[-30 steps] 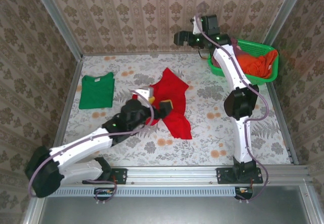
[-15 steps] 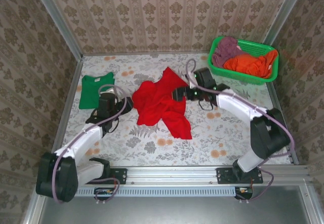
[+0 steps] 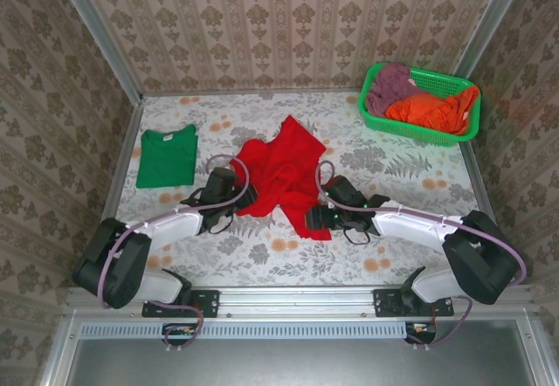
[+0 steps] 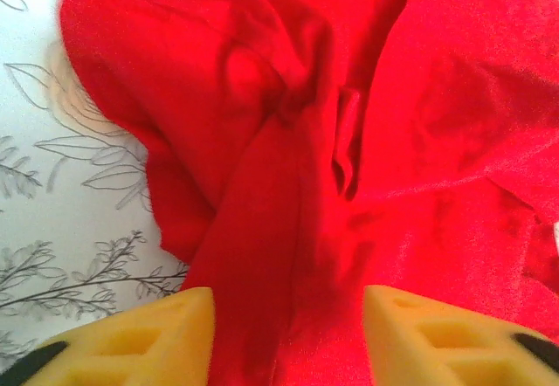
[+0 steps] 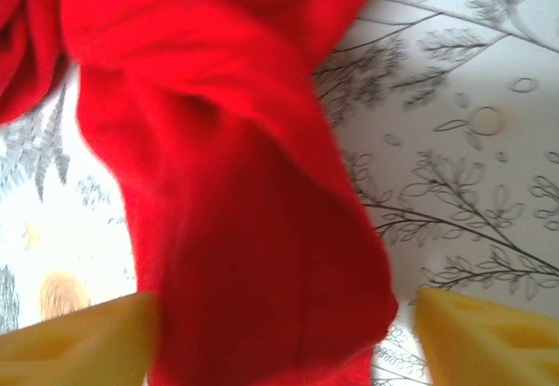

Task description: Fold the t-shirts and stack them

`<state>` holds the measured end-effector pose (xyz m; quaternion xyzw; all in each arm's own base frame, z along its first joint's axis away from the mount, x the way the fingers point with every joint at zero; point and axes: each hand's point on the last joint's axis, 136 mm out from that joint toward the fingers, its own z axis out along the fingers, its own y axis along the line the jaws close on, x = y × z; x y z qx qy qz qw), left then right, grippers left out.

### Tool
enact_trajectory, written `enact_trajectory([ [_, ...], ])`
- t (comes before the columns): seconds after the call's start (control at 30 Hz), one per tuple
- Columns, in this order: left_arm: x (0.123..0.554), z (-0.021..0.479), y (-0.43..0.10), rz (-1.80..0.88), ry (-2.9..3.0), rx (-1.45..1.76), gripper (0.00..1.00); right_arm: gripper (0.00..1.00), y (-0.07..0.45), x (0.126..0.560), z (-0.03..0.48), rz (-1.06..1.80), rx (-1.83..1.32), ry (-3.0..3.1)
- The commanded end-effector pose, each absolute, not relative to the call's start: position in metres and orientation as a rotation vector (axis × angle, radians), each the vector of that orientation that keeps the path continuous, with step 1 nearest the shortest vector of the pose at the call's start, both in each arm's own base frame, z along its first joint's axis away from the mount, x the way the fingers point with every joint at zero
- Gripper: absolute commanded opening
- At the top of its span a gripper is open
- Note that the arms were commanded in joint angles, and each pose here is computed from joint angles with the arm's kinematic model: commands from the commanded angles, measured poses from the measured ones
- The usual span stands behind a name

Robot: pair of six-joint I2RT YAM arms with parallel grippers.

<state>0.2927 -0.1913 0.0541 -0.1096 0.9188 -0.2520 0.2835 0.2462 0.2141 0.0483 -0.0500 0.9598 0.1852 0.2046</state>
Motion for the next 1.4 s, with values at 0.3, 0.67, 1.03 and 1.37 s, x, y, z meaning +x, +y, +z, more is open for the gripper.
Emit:
enact_trajectory([
  [0.3, 0.302, 0.081, -0.201, -0.670, 2.347, -0.308, 0.00, 0.00, 0.198, 0.278, 0.112, 0.462, -0.067, 2.480],
  [0.67, 0.320, 0.186, -0.158, -0.511, 2.138, -0.204, 0.01, 0.00, 0.135, 0.338, 0.247, 0.409, -0.008, 2.159],
  [1.03, 0.257, 0.126, -0.232, -0.420, 2.148, 0.412, 0.72, 0.00, 0.094, 0.359, 0.203, 0.335, 0.166, 2.246],
  [1.37, 0.244, 0.060, -0.268, -0.040, 2.116, 0.889, 0.69, 0.00, 0.089, 0.366, 0.192, 0.391, 0.214, 2.253],
])
